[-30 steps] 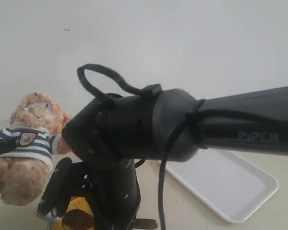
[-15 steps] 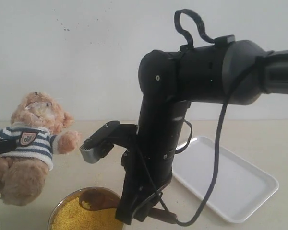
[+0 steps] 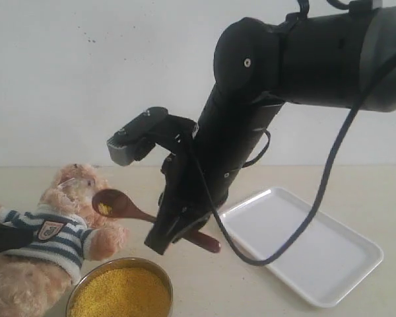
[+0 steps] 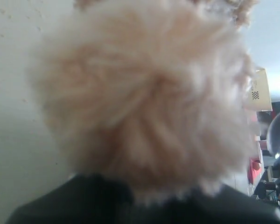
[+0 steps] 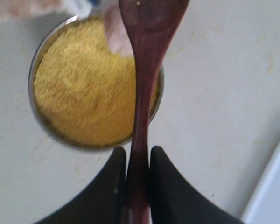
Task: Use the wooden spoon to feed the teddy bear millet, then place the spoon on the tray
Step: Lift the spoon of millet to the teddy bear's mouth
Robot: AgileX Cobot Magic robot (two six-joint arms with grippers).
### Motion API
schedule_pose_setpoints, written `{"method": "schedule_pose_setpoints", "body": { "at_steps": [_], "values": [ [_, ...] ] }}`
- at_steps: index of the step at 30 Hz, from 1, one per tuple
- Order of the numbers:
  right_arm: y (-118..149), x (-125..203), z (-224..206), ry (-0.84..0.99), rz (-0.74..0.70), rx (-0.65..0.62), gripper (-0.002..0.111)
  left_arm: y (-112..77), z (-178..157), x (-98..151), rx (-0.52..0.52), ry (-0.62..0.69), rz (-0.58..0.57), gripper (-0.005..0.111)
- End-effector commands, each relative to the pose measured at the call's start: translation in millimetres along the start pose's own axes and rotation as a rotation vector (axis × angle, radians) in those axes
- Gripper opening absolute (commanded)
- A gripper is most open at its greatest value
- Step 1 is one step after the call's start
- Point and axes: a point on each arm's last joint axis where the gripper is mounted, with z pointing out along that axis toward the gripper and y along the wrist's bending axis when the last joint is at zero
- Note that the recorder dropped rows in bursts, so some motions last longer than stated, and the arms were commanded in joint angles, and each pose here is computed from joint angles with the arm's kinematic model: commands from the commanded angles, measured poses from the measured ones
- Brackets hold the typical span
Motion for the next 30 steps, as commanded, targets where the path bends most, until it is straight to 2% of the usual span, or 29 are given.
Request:
{"method": "schedule_pose_setpoints", "body": {
  "at_steps": [1, 5, 9, 18, 22, 27, 30],
  "values": [
    [0, -27, -5, -0.185, -0.017, 0.086, 0.000, -3.5, 1, 6, 0.050, 0.018, -0.031, 0.004],
    [-3, -49, 0, -0.261, -0.063, 0.146, 0.000, -4.1, 1, 5, 0.058, 0.000, -0.053, 0.004],
    [-9, -59, 17, -0.249, -0.070, 0.145, 0.000, -6.3, 1, 5, 0.083, 0.008, -0.053, 0.004],
    [-23, -54, 48, -0.119, -0.193, 0.248, 0.000, -7.4, 1, 0, 0.096, -0.045, -0.080, 0.004],
    [-16, -54, 57, -0.073, -0.248, 0.259, 0.000, -7.1, 1, 0, 0.093, -0.043, -0.078, 0.004],
    [-4, -60, 66, -0.014, -0.438, 0.378, 0.000, -8.1, 0, -2, 0.106, -0.066, -0.090, 0.004],
    [5, -65, 68, -0.007, -0.469, 0.435, 0.000, -9.7, 0, 1, 0.122, -0.039, -0.075, 0.004]
  ]
}}
